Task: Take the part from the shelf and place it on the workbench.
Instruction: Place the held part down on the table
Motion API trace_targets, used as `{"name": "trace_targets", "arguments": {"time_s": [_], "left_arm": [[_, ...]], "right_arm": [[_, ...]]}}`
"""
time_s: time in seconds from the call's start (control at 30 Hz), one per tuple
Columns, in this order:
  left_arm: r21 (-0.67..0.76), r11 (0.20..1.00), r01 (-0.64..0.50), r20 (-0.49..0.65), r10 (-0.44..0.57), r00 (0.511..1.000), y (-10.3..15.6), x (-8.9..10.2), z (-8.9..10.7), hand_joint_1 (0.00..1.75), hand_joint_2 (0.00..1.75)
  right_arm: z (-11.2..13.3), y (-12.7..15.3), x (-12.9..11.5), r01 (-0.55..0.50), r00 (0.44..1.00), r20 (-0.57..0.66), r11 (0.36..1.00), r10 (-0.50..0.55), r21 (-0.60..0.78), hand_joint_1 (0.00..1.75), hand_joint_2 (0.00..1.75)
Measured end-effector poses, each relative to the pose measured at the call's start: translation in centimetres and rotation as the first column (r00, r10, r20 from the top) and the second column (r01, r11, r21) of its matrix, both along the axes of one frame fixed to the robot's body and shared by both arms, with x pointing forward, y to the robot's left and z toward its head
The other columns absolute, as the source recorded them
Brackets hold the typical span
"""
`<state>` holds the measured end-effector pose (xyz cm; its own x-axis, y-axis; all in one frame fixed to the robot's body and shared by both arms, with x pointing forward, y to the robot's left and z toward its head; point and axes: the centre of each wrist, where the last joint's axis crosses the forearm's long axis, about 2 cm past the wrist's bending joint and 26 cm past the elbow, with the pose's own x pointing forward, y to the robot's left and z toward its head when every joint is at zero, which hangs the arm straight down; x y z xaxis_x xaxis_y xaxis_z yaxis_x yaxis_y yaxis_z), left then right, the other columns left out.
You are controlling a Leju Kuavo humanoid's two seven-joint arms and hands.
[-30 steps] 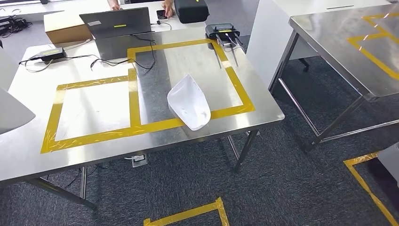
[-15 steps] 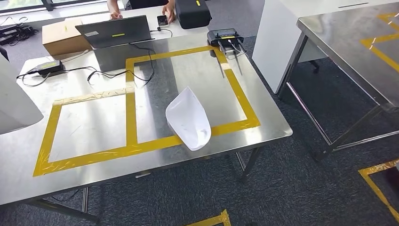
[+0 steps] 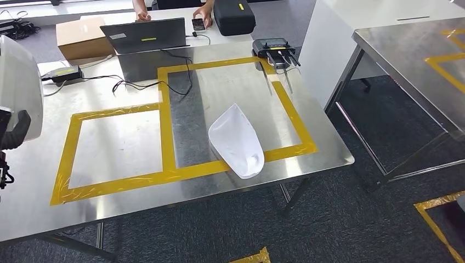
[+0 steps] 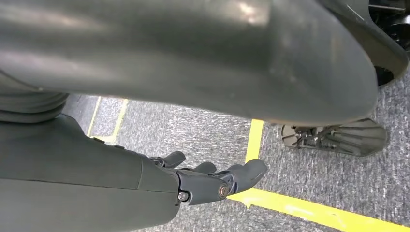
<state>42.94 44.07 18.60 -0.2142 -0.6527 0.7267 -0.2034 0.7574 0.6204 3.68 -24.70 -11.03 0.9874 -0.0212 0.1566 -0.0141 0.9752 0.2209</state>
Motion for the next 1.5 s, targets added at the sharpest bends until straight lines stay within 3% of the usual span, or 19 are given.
{"name": "trace_targets", "arguments": {"time_s": [0.13, 0.27, 0.37, 0.5, 0.7, 0.87, 1.2, 1.5], "left_arm": [[0.115, 0.99, 0.081, 0.024, -0.084, 0.996, -5.3, 0.3, -2.3, 1.75, 1.75], [0.186, 0.968, 0.169, 0.013, -0.174, 0.985, -9.7, -0.3, -4.5, 0.0, 1.75], [0.21, 0.954, 0.213, -0.009, -0.216, 0.976, -11.3, -1.0, -5.9, 0.0, 1.75], [0.196, 0.957, 0.214, -0.075, -0.203, 0.976, -11.8, -1.8, -7.0, 0.0, 0.0], [0.187, 0.972, 0.14, -0.132, -0.117, 0.984, -10.3, -2.7, -7.8, 0.0, 0.0], [0.265, 0.964, 0.018, -0.071, 0.001, 0.997, -8.4, -3.5, -7.8, 0.0, 0.0], [0.238, 0.961, -0.141, 0.177, 0.099, 0.979, -8.5, -5.5, -6.3, 0.0, 0.0], [0.133, 0.968, -0.212, 0.452, 0.131, 0.882, -8.9, -8.3, -3.3, 0.0, 0.0]], "right_arm": [[0.0, 0.0, -0.1, -0.004, 1.0, 0.005, 1.0, 0.004, -0.001, 0.0, 0.0], [0.0, 0.0, -0.2, -0.008, 1.0, 0.024, 1.0, 0.008, -0.002, 0.0, 0.0], [0.0, 0.0, -0.3, -0.013, 0.999, 0.036, 1.0, 0.013, -0.003, 0.0, 0.0], [0.0, 0.0, -0.3, -0.022, 0.999, 0.036, 1.0, 0.023, -0.004, 0.0, 0.0], [0.0, 0.0, -0.4, -0.042, 0.999, 0.023, 0.999, 0.042, -0.007, 0.0, 0.0], [0.0, 0.1, -0.4, -0.049, 0.999, 0.017, 0.999, 0.049, -0.006, 0.0, 0.0], [0.0, 0.1, -0.4, -0.04, 0.999, 0.019, 0.999, 0.041, -0.003, 0.0, 0.0], [0.0, 0.5, -0.2, -0.033, 0.999, 0.024, 0.999, 0.033, 0.004, 0.0, 0.0]]}}
